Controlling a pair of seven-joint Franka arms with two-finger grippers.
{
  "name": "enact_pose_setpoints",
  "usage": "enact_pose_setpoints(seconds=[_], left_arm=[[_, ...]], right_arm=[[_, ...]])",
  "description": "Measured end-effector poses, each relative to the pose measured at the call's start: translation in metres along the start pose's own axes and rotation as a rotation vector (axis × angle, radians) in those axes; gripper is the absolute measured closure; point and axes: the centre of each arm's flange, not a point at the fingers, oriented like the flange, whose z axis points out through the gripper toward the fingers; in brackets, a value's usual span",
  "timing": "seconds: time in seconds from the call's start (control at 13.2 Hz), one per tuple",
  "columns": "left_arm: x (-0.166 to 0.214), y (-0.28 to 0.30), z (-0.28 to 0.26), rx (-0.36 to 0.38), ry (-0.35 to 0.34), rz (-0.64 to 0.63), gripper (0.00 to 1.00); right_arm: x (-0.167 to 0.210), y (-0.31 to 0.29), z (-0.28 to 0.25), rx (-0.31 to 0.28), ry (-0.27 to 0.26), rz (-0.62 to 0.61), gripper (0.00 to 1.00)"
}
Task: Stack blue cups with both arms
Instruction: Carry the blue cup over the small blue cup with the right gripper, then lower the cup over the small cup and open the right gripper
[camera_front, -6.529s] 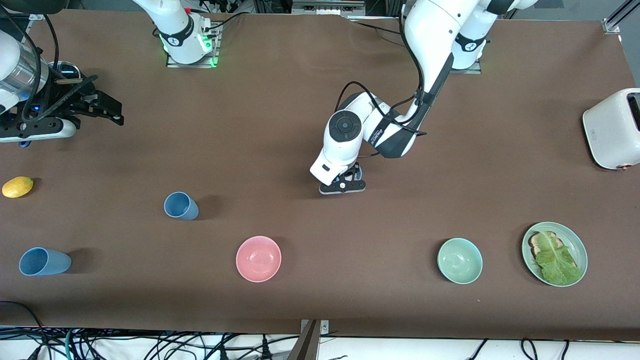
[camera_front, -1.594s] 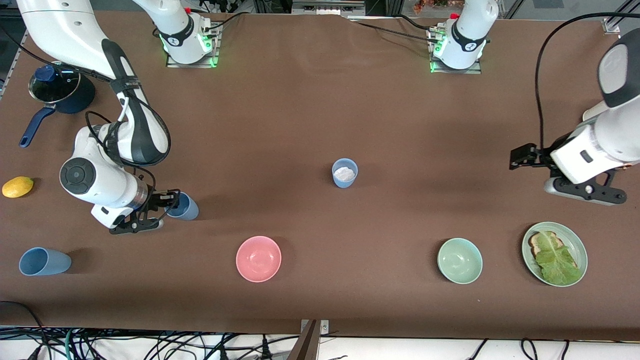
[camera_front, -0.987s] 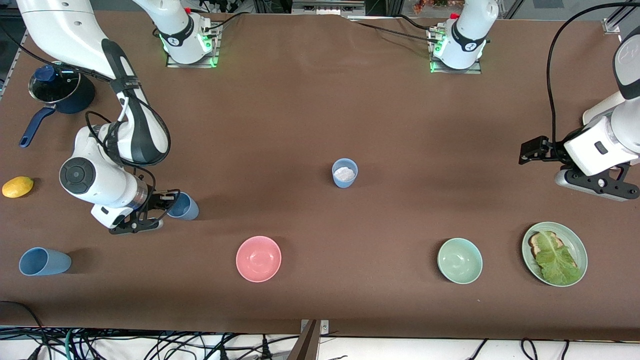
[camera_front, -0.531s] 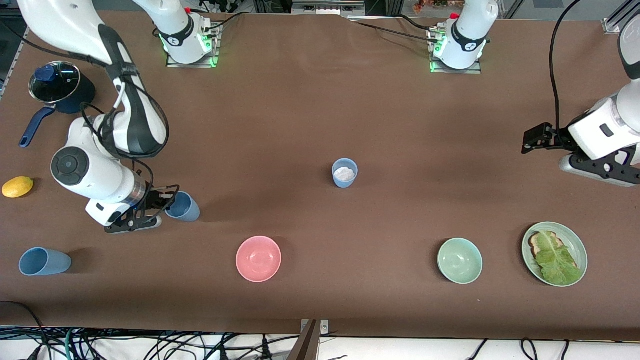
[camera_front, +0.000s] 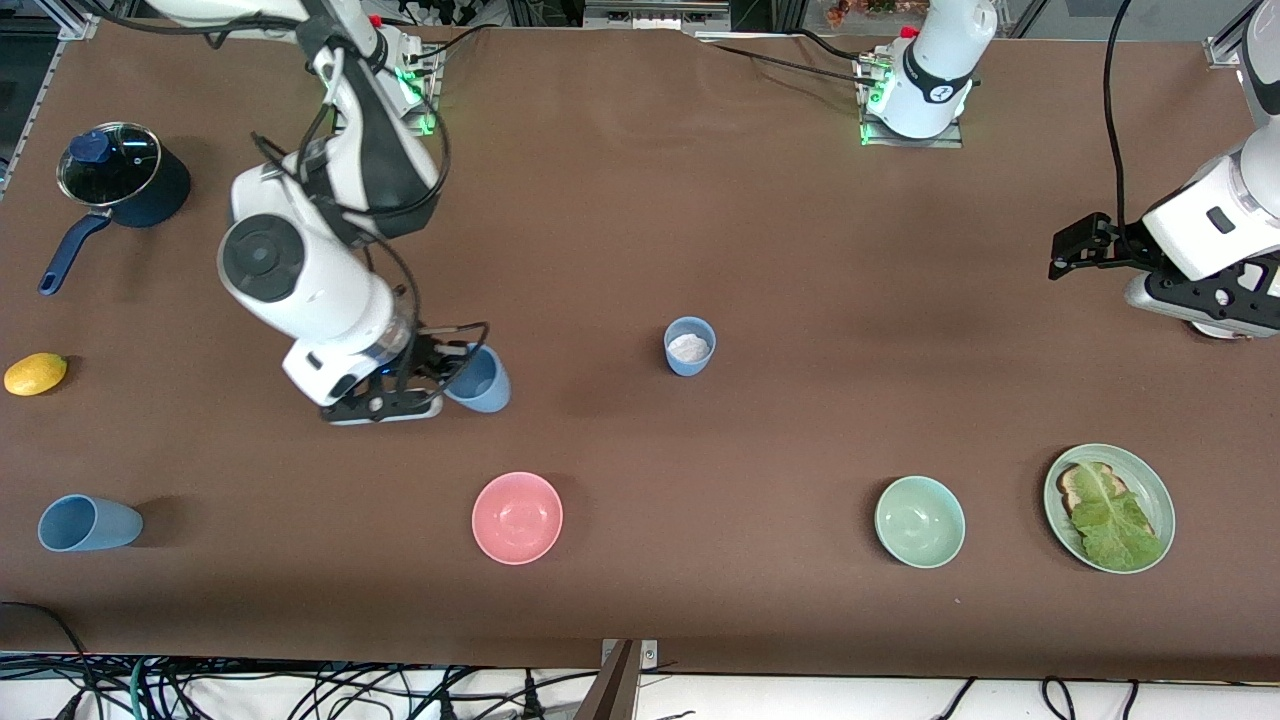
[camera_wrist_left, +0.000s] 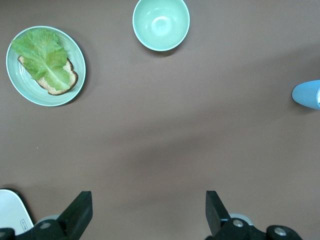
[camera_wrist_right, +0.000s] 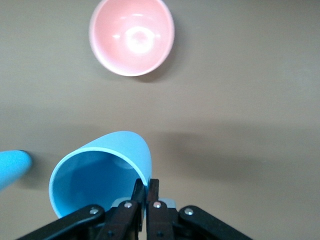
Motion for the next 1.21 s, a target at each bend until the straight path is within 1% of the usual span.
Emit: enact_pose_setpoints(seconds=[0.3, 0.46, 0.76, 0.99, 1.21], left_arm=[[-0.007, -0.024, 0.009, -0.005, -0.005, 0.009, 0.0], [-0.009, -0.031, 0.01, -0.006, -0.007, 0.01, 0.0], [-0.008, -0.03, 0.021, -0.003, 0.004, 0.018, 0.0], [-0.01, -0.026, 0.023, -0.001, 0.005, 0.022, 0.0], [-0.01, -0.025, 0.022, 0.0, 0.007, 0.025, 0.0]], right_arm=[[-0.031, -0.088, -0.021, 0.009, 0.0, 0.06, 0.96], [-0.048, -0.133, -0.026, 0.011, 0.012, 0.09, 0.96], [-0.075, -0.211, -0.007, 0.015, 0.033, 0.182, 0.96], [-0.082, -0.244, 0.006, 0.023, 0.053, 0.229, 0.96], [-0.087, -0.26, 0.016, 0.041, 0.067, 0.252, 0.96]])
